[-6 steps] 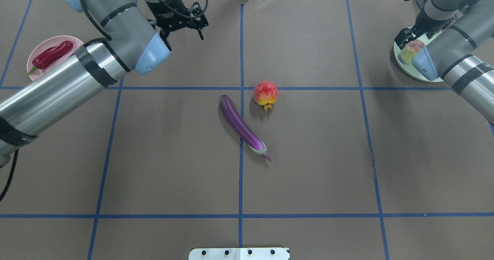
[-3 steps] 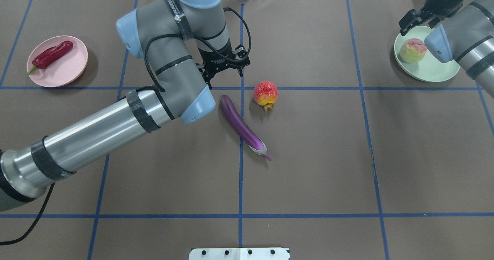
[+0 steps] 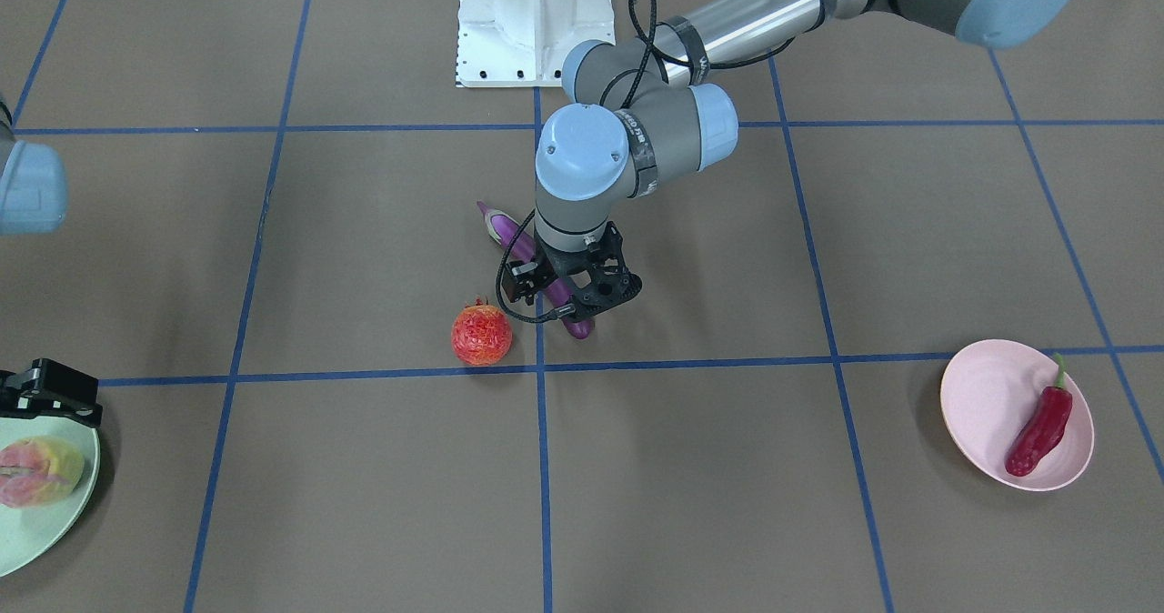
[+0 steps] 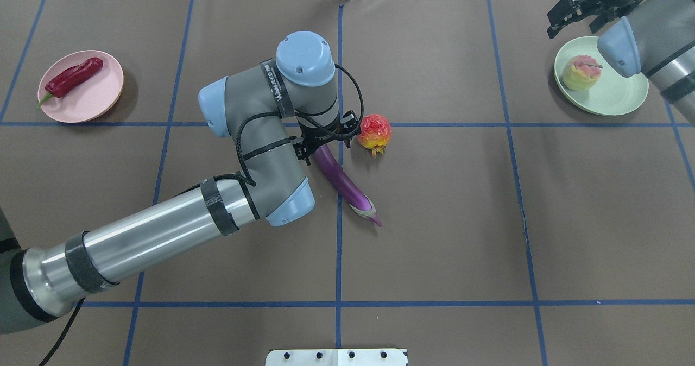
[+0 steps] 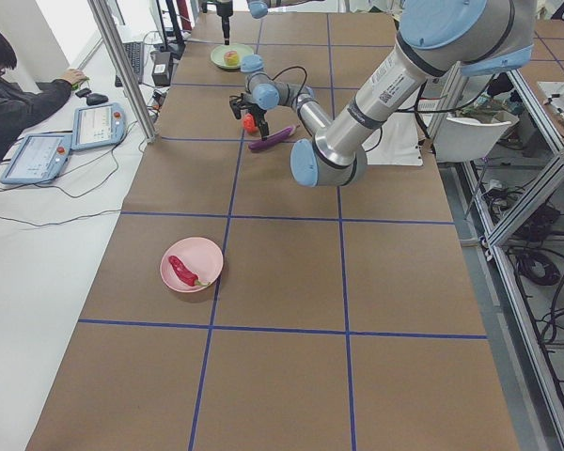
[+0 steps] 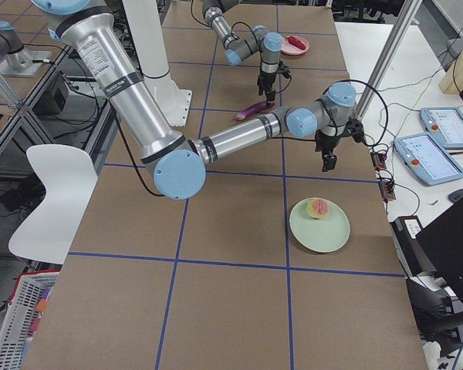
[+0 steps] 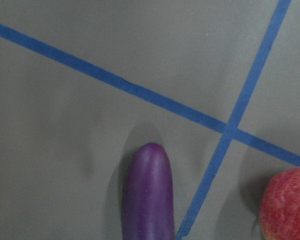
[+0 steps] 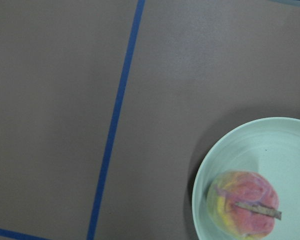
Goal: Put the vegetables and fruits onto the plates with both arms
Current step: 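Release the peach on the green plate while the left gripper reaches the eggplant, then lift the purple eggplant with the left gripper while the right grasps the pomegranate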
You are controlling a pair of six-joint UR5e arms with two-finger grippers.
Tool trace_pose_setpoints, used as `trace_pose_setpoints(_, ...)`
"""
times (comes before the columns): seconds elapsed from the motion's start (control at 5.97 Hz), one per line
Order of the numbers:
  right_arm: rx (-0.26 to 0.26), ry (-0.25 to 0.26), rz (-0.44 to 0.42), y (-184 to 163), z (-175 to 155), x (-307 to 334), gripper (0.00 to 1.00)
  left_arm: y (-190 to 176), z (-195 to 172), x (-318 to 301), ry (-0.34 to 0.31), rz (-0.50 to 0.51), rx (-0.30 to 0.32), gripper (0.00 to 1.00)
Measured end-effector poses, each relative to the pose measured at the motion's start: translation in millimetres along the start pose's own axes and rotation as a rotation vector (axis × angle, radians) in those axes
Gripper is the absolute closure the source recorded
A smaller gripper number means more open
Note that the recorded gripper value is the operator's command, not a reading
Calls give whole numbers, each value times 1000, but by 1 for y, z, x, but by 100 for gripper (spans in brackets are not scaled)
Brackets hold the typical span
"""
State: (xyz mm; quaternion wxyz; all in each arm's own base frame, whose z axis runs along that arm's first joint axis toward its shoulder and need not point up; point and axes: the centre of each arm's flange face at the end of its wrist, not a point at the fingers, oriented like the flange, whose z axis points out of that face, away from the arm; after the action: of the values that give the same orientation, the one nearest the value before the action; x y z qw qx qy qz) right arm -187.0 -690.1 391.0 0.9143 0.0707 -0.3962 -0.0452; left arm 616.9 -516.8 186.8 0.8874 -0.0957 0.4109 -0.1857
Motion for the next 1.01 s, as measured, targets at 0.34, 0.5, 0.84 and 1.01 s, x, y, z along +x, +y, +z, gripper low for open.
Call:
trace_pose_setpoints(0.34, 19, -33, 59, -2, -15, -25, 1, 15, 21, -6, 0, -1, -4, 63)
trace_pose_setpoints(0.5, 22, -43, 72, -1, -19, -31, 1, 20, 21, -4, 3, -12, -7, 93)
trace_pose_setpoints(0.84, 23, -60, 84, 0, -22, -40, 1, 25, 16, 0, 10, -24, -10, 100)
trace_pose_setpoints(1.01, 19, -75, 100, 3, -21, -55, 1, 26, 7, 1, 13, -25, -10, 100)
